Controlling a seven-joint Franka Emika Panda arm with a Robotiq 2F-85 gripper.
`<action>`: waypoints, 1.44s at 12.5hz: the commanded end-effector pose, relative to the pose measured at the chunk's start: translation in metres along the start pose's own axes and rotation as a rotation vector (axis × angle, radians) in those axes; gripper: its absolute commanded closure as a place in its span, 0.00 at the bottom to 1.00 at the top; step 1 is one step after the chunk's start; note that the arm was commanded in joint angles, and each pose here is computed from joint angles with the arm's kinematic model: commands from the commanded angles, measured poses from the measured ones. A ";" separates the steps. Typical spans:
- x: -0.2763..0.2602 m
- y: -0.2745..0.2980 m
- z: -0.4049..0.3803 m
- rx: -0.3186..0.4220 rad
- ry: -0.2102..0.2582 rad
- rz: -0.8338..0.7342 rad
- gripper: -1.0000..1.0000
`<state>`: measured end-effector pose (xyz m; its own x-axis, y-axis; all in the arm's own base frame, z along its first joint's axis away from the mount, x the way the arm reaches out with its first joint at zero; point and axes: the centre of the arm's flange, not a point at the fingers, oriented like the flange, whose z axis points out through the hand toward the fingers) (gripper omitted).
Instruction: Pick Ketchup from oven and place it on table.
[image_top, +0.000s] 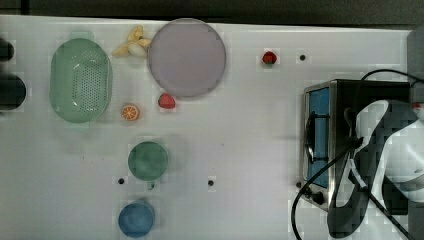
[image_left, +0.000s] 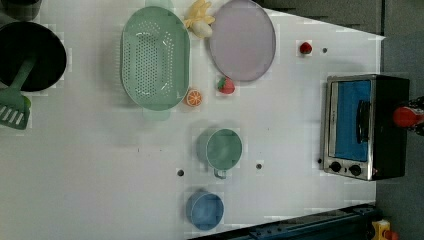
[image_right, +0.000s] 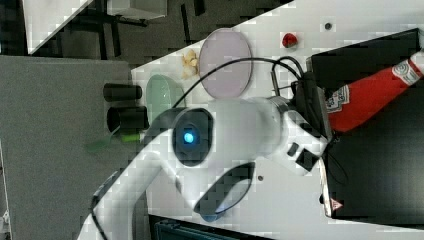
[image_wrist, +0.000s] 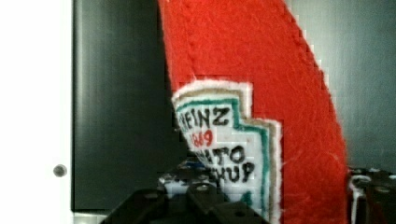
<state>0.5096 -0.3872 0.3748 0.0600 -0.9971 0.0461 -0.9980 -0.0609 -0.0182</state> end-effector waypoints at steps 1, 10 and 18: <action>-0.026 -0.031 -0.099 0.079 0.047 -0.142 0.36; -0.246 -0.080 -0.200 0.042 -0.124 -0.566 0.36; -0.364 -0.076 -0.097 -0.172 -0.093 -0.800 0.36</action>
<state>0.5694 0.0085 0.4931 0.7729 -0.6336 -0.0349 -0.6303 -0.7729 0.0727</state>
